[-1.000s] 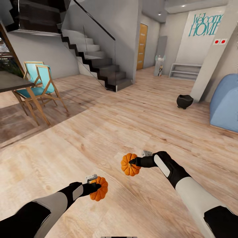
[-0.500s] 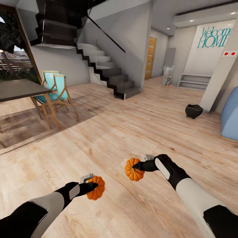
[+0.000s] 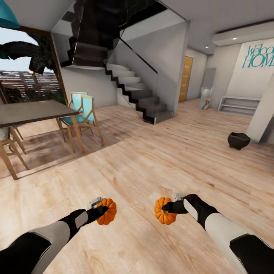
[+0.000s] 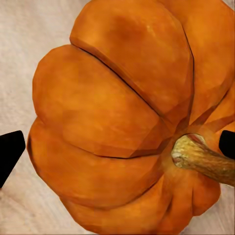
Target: Place each of the two pumpkins and all three candles from the living room inside a cabinet in the living room (use any cabinet), then make sure every cabinet is closed, and position the cauldron so it is next to a table in the living room.
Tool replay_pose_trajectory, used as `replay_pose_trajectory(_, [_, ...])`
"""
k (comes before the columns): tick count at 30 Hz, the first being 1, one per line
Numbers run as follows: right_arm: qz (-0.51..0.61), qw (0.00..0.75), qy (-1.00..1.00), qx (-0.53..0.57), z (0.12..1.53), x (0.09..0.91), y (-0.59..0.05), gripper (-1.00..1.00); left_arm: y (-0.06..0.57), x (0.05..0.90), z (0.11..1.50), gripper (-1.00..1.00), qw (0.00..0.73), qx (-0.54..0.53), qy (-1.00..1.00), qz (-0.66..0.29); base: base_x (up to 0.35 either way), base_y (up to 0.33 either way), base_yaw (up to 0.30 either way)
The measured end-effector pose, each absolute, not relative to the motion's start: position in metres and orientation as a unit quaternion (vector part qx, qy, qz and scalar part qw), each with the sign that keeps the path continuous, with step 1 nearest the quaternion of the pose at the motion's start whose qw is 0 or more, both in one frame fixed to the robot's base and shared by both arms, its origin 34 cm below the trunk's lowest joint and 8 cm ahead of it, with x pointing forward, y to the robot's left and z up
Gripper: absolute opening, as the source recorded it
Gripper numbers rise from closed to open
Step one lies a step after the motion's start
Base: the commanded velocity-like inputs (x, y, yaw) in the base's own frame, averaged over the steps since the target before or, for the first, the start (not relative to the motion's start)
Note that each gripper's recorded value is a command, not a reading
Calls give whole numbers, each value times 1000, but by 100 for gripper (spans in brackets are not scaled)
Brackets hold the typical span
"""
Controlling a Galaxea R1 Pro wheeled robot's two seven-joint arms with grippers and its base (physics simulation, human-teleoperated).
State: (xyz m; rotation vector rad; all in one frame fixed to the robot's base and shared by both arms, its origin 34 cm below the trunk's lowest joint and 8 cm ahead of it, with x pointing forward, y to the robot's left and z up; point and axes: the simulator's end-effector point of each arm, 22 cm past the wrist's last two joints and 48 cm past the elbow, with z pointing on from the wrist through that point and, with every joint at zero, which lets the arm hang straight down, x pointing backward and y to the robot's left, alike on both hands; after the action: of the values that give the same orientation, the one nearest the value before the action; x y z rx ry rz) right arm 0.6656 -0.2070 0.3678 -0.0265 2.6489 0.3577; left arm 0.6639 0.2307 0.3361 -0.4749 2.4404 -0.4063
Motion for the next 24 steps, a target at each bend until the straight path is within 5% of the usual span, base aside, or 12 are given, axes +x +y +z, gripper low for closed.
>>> replay_pose_trajectory(24, [107,247,962,-39,393,658,-209,-100,240,677,380,-100,361,-173,905,-143,0,0,261])
